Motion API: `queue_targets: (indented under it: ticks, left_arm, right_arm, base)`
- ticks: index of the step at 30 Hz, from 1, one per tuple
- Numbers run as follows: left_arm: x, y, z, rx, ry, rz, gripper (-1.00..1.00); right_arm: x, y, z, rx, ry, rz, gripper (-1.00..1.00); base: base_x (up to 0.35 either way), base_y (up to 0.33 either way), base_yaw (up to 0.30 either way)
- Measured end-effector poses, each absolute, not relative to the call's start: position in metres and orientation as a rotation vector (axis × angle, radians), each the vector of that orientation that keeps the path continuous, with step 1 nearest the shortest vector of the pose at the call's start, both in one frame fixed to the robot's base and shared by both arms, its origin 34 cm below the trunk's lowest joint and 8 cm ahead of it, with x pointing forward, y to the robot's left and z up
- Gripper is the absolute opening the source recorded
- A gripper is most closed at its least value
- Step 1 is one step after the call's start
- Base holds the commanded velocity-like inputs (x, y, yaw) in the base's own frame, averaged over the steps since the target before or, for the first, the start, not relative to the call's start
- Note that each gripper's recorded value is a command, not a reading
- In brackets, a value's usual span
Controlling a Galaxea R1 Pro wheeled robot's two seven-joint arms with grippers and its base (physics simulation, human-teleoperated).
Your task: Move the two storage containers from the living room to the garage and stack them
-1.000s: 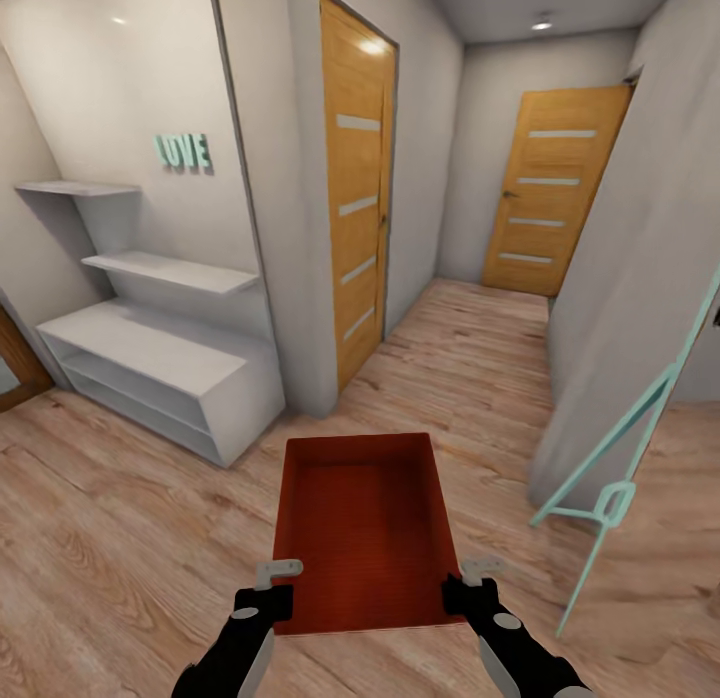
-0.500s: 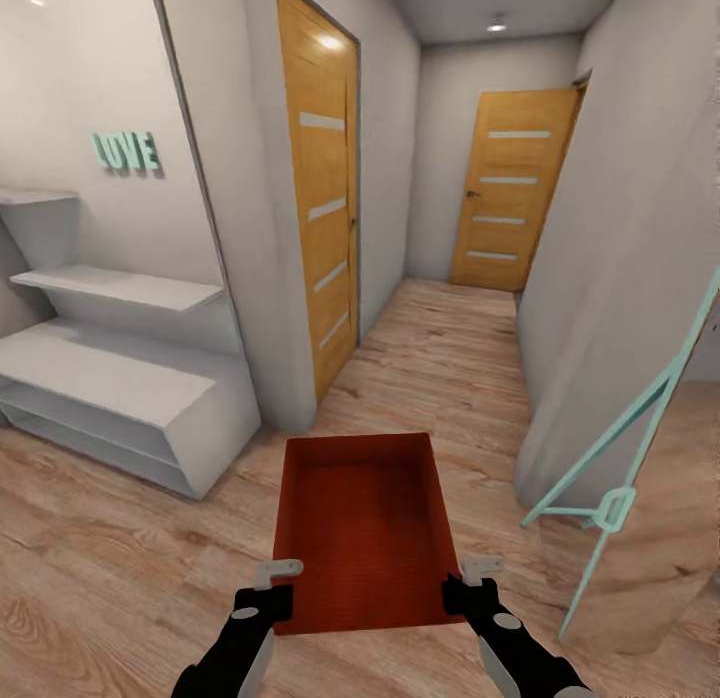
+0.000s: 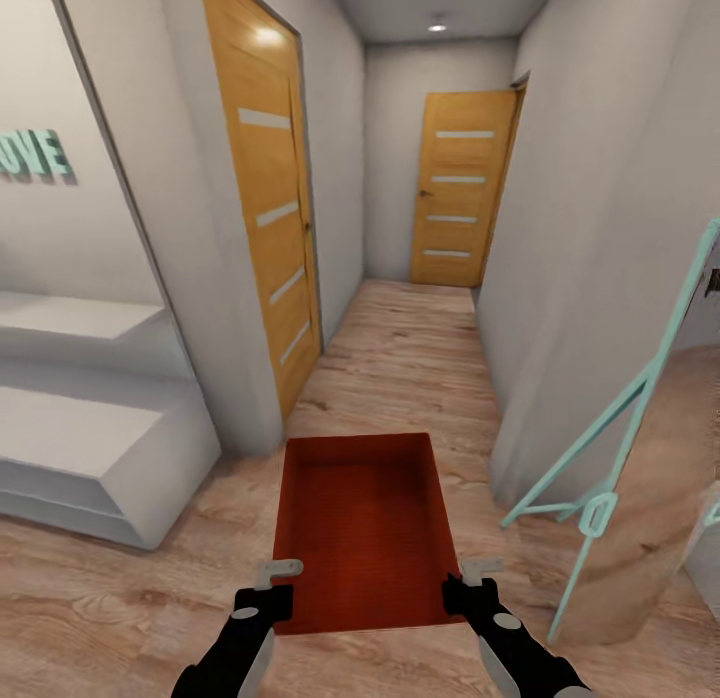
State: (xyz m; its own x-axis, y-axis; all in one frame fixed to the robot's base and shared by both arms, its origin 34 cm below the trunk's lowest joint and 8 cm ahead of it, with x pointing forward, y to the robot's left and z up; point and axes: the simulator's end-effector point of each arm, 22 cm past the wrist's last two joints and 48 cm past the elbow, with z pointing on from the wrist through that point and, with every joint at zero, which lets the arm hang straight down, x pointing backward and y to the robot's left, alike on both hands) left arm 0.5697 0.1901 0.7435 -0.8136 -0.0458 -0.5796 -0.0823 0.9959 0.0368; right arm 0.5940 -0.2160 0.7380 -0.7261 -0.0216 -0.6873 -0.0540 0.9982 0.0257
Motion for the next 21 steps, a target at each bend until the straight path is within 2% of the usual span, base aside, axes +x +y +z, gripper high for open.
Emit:
queue_targets:
  ticks: [9, 21]
  left_arm:
    - [0.5698, 0.1901, 0.7434, -0.089, 2.522, 0.08, -1.0]
    - [0.5697, 0.1901, 0.7434, -0.089, 2.522, 0.08, -1.0]
  right_arm:
    - [0.594, -0.216, 0.738, -0.052, 2.383, 0.056, -1.0]
    - [0.594, -0.216, 0.738, -0.053, 2.383, 0.056, -1.0]
  base:
    - [0.328, 0.008, -0.278]
    - [0.328, 0.105, -0.249]
